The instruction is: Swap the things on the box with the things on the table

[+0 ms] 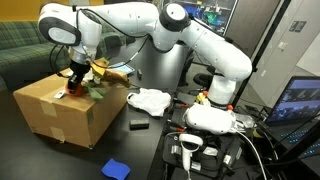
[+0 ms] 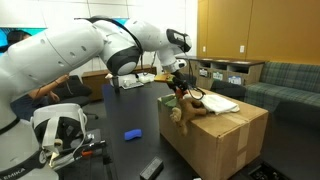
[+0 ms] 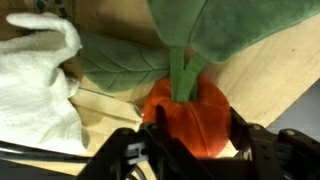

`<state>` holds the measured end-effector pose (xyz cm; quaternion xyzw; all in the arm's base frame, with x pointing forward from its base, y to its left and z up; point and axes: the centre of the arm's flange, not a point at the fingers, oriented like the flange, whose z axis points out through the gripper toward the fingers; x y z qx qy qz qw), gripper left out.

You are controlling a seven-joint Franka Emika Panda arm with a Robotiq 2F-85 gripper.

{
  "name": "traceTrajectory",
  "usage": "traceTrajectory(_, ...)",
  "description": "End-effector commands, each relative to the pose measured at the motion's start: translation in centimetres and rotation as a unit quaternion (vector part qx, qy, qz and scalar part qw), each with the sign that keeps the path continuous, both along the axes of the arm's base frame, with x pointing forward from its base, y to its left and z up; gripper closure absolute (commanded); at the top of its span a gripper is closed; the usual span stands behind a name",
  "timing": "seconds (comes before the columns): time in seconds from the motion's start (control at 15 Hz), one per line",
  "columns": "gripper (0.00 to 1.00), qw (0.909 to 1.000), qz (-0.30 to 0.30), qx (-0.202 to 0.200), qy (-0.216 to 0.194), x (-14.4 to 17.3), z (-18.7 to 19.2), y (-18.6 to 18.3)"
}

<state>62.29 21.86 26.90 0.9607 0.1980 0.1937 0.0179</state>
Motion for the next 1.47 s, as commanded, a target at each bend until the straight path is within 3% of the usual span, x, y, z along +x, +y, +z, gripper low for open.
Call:
traceTrajectory(0.0, 0.69, 1.0, 0.0, -0.004, -0.003, 2.8, 1.4, 0.3)
traceTrajectory(0.27, 0.97, 1.0, 0.002, -0.007, 0.001, 2.3, 1.6, 0.3)
traceTrajectory(0.67, 0.96, 0.999, 0.037, -0.005, 0.025, -1.1, 2.5, 0.1)
traceTrajectory(1.07, 0.96, 0.9971, 0.066, -0.034, 0.018, -9.3, 5.5, 0.7)
traceTrajectory(1.4, 0.96, 0.9927, 0.086, -0.045, 0.073, -16.2, 4.1, 2.1)
